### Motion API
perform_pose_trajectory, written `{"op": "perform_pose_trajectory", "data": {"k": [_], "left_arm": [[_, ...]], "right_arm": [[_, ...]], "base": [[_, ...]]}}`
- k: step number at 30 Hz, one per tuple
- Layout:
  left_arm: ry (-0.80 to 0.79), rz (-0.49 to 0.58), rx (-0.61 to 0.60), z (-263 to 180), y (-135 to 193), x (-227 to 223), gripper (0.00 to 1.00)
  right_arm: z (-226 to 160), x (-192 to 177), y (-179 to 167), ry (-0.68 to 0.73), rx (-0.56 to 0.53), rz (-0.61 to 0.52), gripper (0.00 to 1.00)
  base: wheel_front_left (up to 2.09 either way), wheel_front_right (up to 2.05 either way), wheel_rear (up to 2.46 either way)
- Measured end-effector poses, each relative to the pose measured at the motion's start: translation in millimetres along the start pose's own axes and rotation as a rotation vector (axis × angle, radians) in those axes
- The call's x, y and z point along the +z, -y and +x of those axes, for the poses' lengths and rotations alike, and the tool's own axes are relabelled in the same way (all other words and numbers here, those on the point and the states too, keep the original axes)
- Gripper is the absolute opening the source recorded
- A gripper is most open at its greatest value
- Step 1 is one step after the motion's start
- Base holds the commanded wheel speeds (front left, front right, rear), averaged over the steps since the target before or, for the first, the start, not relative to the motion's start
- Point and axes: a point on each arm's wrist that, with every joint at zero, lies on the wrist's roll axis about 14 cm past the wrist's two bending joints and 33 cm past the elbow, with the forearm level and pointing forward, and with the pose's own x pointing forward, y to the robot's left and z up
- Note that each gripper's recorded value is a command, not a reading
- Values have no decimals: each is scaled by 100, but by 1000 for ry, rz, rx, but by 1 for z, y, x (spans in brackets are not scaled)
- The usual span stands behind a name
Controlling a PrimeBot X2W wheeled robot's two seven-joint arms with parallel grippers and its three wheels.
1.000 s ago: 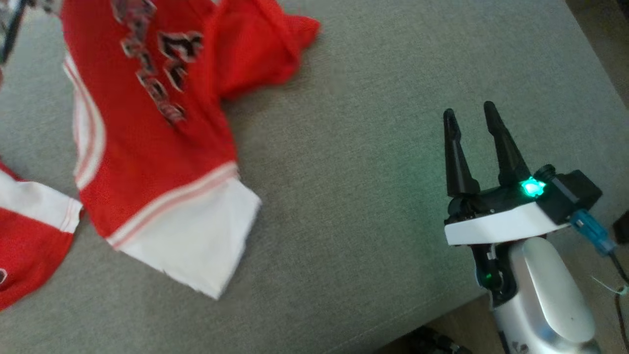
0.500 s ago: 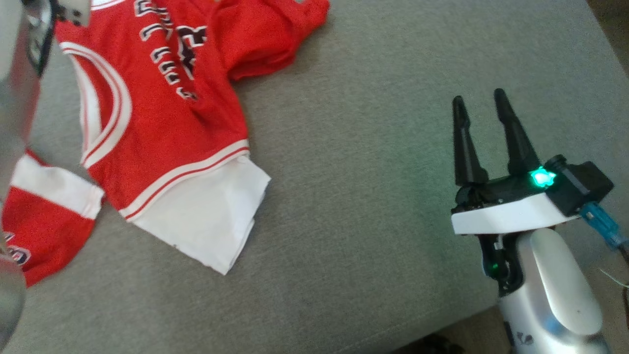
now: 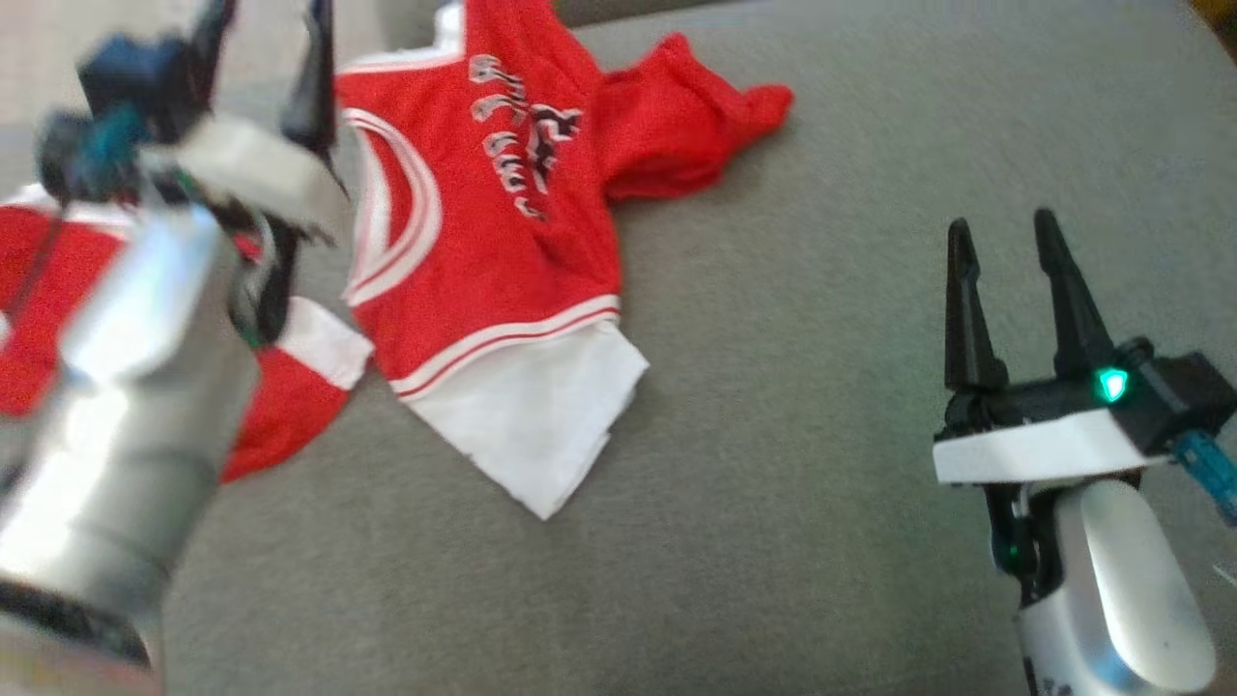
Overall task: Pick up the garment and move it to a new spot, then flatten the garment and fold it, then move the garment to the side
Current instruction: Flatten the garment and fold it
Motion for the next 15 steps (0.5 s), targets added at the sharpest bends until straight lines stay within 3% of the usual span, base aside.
{"op": "perform_pose_trajectory", "data": {"k": [6, 15], "left_arm": [[30, -153, 108, -81, -4, -20, 100], [50, -228, 221, -172, 15, -46, 100]], "right_arm": [[-7, 2, -26, 2, 67, 16, 100], [-19, -3, -50, -18, 127, 41, 100]], "base": [[0, 0, 0], [0, 0, 0]]}}
